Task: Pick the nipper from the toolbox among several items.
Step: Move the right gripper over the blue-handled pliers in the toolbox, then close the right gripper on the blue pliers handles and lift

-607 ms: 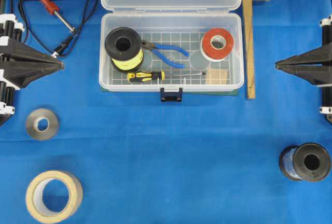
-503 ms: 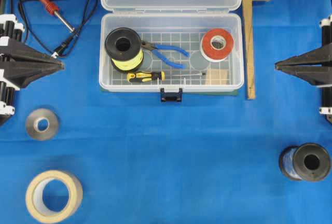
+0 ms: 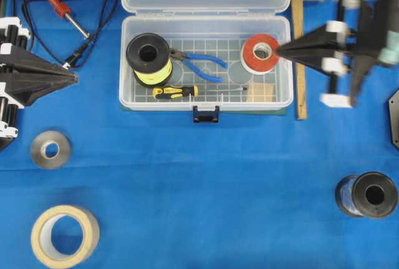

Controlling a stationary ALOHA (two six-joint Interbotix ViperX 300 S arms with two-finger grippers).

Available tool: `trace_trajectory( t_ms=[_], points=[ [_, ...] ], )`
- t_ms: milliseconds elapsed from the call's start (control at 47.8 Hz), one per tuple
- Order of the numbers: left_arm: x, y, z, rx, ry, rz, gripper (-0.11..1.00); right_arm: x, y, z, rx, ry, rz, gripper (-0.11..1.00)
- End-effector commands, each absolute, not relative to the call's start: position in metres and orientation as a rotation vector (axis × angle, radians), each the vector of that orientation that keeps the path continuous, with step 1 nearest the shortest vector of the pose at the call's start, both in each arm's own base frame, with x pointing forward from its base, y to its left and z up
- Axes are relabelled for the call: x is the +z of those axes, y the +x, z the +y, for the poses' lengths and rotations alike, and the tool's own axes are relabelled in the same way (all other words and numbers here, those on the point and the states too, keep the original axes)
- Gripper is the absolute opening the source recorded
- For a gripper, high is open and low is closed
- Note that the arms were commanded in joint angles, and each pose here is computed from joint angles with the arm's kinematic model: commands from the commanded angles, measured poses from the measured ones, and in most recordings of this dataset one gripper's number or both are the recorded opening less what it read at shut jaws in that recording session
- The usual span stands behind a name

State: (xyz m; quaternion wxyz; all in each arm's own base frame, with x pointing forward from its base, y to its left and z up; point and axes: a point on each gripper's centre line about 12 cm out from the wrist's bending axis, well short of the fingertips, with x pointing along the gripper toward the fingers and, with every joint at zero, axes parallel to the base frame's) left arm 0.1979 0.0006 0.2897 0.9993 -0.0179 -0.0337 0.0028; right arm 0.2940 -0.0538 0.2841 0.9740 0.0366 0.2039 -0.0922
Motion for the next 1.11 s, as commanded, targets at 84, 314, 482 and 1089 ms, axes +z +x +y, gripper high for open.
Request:
trace_trajectory(
  t_ms=[84, 314, 482, 1089],
  points=[
    [0.296, 0.201, 0.001, 0.009, -0.04, -0.08, 0.0, 0.269, 0.338, -0.079, -0.233, 0.098, 0.578, 0.3],
    [0.295, 0.2, 0.001, 0.009, -0.04, -0.078, 0.0, 0.224, 0.386, -0.104, -0.256, 0.105, 0.801, 0.71],
    [0.293, 0.201, 0.001, 0.009, -0.04, -0.072, 0.0, 0.18, 0.412, -0.119, -0.271, 0.123, 0.895, 0.61],
    [0.288, 0.2, 0.001, 0.009, -0.04, -0.061, 0.0, 0.112, 0.433, -0.127, -0.27, 0.142, 1.01, 0.34]
  ],
)
